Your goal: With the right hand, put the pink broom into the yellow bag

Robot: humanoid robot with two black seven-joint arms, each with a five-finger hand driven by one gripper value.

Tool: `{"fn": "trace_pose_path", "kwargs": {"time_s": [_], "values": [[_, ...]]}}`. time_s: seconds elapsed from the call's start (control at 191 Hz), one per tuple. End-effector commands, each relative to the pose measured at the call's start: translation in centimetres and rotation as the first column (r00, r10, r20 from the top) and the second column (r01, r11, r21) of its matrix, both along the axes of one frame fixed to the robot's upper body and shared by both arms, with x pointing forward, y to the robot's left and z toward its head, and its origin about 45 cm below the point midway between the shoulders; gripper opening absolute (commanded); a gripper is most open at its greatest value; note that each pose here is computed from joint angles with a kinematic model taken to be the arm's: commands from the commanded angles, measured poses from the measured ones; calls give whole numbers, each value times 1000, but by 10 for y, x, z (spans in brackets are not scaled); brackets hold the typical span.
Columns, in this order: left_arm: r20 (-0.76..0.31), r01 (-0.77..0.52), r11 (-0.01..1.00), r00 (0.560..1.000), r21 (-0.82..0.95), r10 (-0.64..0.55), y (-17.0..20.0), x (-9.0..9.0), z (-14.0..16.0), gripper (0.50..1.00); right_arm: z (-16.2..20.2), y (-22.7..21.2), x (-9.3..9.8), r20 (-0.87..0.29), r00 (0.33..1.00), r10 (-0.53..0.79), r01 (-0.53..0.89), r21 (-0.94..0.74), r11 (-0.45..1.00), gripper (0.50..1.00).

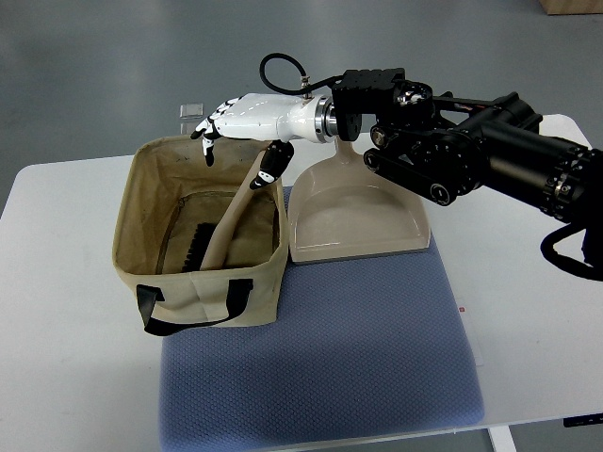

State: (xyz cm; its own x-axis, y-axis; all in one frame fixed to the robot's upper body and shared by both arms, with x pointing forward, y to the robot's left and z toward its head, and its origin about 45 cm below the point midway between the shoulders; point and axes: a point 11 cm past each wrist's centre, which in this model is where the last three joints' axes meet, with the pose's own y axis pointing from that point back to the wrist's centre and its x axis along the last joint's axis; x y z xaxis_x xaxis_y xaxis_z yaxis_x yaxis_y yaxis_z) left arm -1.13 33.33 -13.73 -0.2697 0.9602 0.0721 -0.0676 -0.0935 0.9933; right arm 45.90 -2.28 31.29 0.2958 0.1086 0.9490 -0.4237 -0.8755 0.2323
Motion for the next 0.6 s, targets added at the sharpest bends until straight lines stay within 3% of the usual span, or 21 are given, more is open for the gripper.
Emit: {"fn": "trace_pose_path", "kwargs": {"time_s": [0.0,0.152,0.372,0.597], "values": [[0,1,1000,1000,0,-1,0,0,0,1000,17,-2,5,-21,999,-31,33,97,995,893],[0,0,1000,1000,0,0,0,0,0,1000,14,-51,23,-137,978,-157,188,258,948,893],[0,0,1000,1000,0,0,0,0,0,1000,-13,-132,36,-386,874,-295,460,464,757,895],[0,1,1000,1000,0,-1,0,0,0,1000,-39,-180,37,-655,717,-239,685,598,416,897]]}}
